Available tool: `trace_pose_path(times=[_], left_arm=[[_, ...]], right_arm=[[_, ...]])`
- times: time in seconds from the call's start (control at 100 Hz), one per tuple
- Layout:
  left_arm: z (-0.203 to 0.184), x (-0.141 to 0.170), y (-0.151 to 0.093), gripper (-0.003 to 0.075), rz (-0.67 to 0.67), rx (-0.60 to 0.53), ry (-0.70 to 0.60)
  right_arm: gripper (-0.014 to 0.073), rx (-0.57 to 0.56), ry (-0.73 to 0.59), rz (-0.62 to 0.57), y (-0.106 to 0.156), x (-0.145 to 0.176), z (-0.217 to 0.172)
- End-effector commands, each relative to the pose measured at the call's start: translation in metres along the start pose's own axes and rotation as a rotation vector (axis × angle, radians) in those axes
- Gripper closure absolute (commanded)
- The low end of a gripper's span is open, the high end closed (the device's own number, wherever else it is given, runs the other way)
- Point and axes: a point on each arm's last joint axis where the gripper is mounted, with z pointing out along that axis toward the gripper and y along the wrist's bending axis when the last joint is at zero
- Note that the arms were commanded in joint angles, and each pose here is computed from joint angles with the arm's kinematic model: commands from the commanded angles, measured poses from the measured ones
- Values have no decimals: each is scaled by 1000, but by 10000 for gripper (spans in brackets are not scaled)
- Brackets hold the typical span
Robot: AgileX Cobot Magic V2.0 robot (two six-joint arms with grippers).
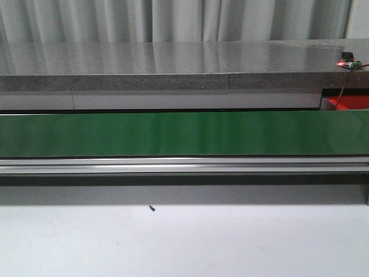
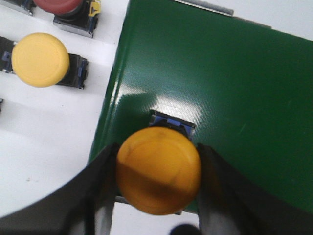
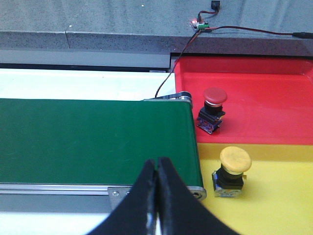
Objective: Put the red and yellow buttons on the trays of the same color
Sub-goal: 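Set the yellow button on the green belt and open the left gripper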
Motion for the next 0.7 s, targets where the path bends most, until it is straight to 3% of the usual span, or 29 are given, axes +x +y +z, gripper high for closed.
trace_pose_path(times=[0.0, 0.1, 0.17, 0.36, 0.69], left_arm=[[-22, -9, -10, 401, -1, 48, -102], [-22, -10, -16, 204, 13, 114, -116], [-23, -11, -19, 136, 7, 156, -126], [-33, -12, -28, 132, 12, 241, -178], [-73, -9, -23, 136, 41, 153, -313]], right_arm=[[663, 19, -92, -6, -1, -15, -3], [663, 19, -92, -6, -1, -15, -3], [663, 19, -92, -6, -1, -15, -3], [663, 19, -92, -6, -1, -15, -3], [663, 19, -92, -6, -1, -15, -3]])
